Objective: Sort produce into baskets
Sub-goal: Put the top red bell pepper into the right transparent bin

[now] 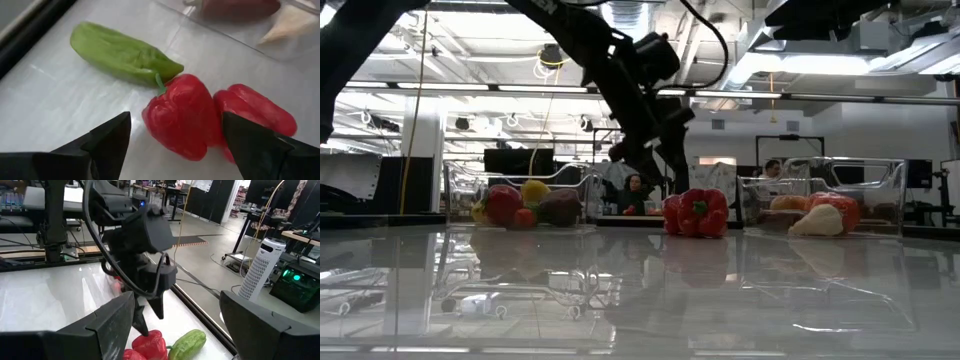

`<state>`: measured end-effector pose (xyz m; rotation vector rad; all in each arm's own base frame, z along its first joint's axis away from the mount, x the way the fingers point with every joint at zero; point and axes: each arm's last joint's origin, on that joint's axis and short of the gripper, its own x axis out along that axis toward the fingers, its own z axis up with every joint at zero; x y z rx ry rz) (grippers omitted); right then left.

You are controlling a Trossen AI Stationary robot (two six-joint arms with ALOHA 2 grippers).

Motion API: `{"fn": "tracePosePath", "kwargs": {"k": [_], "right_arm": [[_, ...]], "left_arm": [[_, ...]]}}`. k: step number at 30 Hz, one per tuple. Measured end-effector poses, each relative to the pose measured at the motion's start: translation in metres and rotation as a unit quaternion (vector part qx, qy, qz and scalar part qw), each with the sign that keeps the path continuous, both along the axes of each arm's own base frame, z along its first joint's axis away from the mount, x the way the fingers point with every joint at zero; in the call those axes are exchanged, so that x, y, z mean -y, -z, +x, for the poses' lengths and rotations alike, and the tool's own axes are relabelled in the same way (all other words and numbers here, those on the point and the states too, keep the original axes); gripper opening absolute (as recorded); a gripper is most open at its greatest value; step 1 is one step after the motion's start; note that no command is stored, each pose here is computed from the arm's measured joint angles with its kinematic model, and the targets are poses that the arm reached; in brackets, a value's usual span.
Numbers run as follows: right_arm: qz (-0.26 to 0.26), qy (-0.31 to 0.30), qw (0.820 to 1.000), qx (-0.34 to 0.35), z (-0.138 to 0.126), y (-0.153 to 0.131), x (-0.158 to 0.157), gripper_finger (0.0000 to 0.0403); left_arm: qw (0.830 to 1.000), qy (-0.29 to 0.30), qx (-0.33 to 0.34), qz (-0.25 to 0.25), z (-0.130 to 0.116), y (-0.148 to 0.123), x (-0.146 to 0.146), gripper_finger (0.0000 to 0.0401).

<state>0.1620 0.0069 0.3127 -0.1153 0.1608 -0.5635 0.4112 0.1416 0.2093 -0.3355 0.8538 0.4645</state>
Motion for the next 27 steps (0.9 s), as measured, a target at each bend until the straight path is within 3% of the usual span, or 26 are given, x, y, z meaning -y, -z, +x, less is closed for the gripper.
{"fn": "tracePosePath", "kwargs": {"k": [7,13,27], "right_arm": [[0.0,0.0,1.0,0.002,0.0,0.0,0.0,0.0319],[-0.001,-0.001,1.0,0.004,0.0,-0.001,0.0,0.0319],[-0.002,-0.004,1.0,0.006,0.0,-0.001,-0.001,0.0319]], "left_arm": [[1.0,-0.005,0.001,-0.008,0.008,0.015,0.001,0.0325],[0.999,-0.009,0.044,-0.003,0.018,0.019,0.001,0.0334],[1.0,-0.014,0.012,0.014,0.015,0.032,0.001,0.0334]]}}
